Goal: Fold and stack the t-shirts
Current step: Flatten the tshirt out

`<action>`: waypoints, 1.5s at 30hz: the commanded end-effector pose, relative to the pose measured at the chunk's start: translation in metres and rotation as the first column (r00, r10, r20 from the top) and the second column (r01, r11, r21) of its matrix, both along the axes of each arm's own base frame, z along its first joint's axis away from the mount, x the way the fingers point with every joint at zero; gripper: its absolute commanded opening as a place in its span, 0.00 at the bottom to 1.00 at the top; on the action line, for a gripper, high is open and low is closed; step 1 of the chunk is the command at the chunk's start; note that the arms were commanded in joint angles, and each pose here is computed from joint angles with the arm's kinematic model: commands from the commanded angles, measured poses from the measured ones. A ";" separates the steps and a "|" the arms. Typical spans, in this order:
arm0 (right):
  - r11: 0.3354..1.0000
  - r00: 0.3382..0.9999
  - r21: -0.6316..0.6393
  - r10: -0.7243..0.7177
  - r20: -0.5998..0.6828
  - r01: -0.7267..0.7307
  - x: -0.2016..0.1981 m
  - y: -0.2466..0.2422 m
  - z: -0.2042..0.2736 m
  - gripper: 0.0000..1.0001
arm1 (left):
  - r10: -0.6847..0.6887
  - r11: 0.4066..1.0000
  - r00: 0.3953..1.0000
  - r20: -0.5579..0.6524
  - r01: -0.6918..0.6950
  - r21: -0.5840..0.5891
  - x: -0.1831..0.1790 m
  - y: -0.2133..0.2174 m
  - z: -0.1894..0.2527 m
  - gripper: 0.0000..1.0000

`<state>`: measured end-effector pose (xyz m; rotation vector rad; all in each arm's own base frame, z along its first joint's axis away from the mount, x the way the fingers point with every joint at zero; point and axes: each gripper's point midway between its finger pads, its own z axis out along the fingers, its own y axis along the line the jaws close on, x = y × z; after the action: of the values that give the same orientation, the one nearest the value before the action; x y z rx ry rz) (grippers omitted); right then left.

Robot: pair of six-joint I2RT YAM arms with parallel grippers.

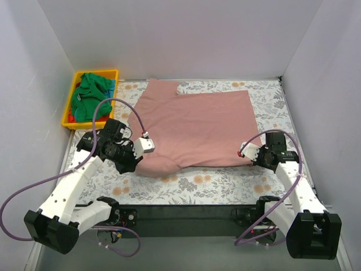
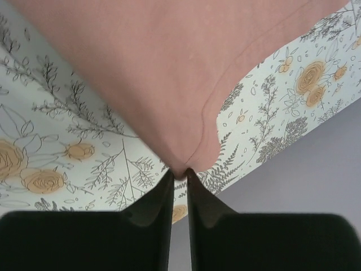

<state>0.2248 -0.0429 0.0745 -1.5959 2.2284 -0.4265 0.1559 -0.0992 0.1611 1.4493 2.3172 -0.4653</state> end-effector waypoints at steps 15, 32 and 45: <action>0.974 0.987 0.211 -0.053 -0.154 0.085 0.011 0.034 0.031 0.43 | -0.062 0.991 0.997 -0.040 0.057 -0.122 0.015 -0.049 -0.001 0.34; 0.934 0.860 0.079 -0.286 -0.423 0.350 0.027 0.022 -0.054 0.31 | 0.244 0.945 0.968 0.053 -0.250 0.212 0.090 -0.007 -0.134 0.32; 0.989 0.919 0.067 -0.093 -0.384 0.128 -0.027 0.014 -0.027 0.29 | 0.109 0.986 0.984 -0.140 -0.088 0.145 -0.004 0.002 -0.095 0.30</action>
<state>0.1913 -0.0327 0.0183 -1.5468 2.7101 -0.0548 0.1626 -0.0907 0.0349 1.3636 2.6299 -0.3086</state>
